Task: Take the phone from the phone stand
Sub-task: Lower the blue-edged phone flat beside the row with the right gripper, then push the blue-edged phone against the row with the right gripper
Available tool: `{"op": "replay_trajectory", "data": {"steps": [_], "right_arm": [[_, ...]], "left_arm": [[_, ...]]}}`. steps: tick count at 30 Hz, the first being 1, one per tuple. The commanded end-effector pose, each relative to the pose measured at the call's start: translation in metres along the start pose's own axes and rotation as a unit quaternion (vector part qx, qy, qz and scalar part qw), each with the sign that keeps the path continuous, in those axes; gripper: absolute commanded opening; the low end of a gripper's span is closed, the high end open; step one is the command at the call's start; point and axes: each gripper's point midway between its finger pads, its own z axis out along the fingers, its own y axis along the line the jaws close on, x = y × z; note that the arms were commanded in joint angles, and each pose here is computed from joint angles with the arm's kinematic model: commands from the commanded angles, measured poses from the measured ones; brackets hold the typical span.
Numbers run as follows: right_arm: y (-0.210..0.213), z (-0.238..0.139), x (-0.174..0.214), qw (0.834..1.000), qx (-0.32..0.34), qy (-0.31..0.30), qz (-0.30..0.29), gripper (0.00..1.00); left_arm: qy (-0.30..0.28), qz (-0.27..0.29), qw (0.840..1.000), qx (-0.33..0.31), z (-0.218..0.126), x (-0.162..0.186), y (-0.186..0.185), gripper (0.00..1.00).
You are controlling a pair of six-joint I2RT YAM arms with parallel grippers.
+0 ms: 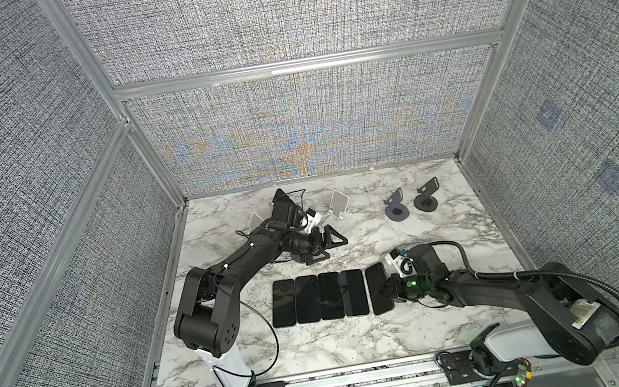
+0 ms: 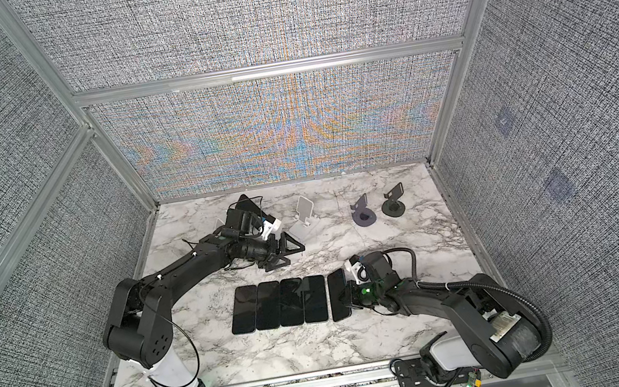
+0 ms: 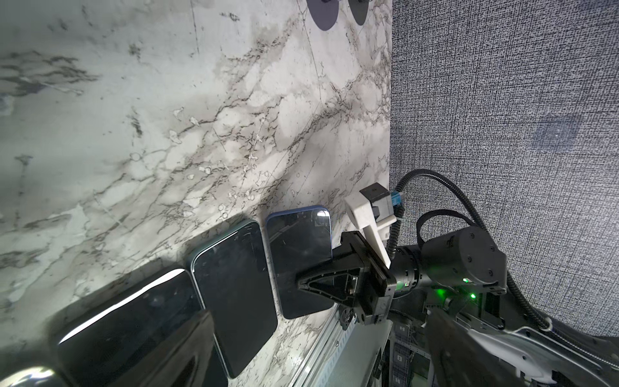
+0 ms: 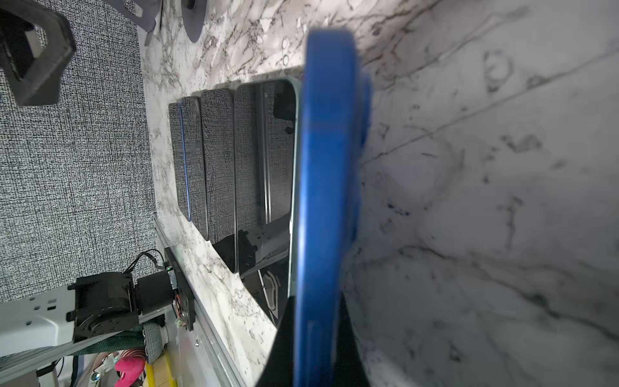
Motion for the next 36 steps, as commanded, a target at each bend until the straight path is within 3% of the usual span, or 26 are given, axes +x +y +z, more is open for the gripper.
{"op": "replay_trajectory", "data": {"steps": [1, 15, 19, 28, 36], "right_arm": [[0.004, 0.001, -0.009, 1.000, -0.007, -0.019, -0.010, 0.00], [-0.004, 0.010, -0.005, 1.000, 0.005, -0.005, -0.004, 0.01], [-0.006, 0.009, -0.004, 1.000, 0.015, -0.001, -0.006, 0.13], [-0.008, 0.008, -0.006, 0.999, 0.034, 0.006, -0.012, 0.32], [-0.016, -0.003, -0.009, 0.996, 0.090, 0.012, -0.025, 0.47]], "left_arm": [[-0.005, 0.012, 1.000, 0.002, -0.003, -0.002, -0.004, 0.99], [-0.007, 0.012, 1.000, 0.003, -0.005, -0.004, -0.005, 0.99], [-0.008, 0.014, 1.000, 0.004, -0.006, -0.004, -0.006, 0.99], [-0.008, 0.018, 1.000, 0.005, -0.007, -0.004, -0.007, 0.99], [-0.008, 0.021, 1.000, 0.004, -0.008, -0.004, -0.008, 0.99]]}}
